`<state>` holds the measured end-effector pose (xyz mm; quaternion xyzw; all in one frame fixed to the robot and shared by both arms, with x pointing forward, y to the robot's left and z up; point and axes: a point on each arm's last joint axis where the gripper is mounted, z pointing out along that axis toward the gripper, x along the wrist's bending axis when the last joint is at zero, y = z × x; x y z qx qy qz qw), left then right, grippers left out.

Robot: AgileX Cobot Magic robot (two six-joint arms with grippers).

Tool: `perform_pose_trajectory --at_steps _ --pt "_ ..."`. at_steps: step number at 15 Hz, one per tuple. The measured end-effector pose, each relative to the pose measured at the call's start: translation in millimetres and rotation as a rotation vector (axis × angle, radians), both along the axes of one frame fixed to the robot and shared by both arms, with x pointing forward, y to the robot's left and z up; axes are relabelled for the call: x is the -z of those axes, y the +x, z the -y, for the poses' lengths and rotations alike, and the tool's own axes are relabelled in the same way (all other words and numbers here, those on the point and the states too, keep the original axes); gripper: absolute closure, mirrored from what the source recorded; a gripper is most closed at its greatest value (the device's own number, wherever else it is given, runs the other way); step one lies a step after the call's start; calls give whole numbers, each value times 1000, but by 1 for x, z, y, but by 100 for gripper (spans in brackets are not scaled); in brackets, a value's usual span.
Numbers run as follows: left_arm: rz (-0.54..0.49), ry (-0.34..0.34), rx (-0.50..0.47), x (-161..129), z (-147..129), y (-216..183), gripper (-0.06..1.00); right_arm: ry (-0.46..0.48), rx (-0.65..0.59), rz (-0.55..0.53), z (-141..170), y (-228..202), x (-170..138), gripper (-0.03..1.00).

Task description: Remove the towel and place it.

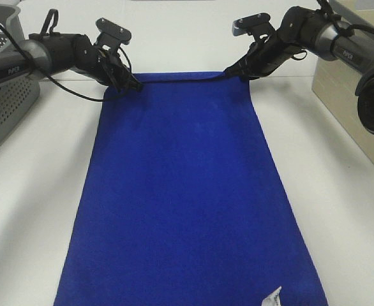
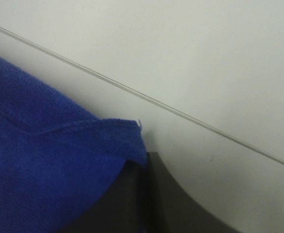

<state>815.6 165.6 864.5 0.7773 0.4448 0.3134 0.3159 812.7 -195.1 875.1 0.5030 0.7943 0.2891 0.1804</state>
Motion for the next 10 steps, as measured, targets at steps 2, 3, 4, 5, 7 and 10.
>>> perform_pose_trajectory --at_steps 2,3,4,5,7,10 --pt "36 -2 -2 -3 0 2 74 1 5 11 0 1 3 83" --pt "63 -2 -2 -5 0 3 64 1 7 18 0 2 3 75" --pt "85 -3 -2 -6 0 4 55 2 8 21 0 2 3 66" --pt "99 -1 -2 -7 0 5 49 3 10 29 0 3 2 58" --pt "103 -1 -2 -8 0 5 45 4 14 38 1 3 2 50" --pt "90 -35 -30 -7 -2 6 44 18 17 37 0 3 1 47"
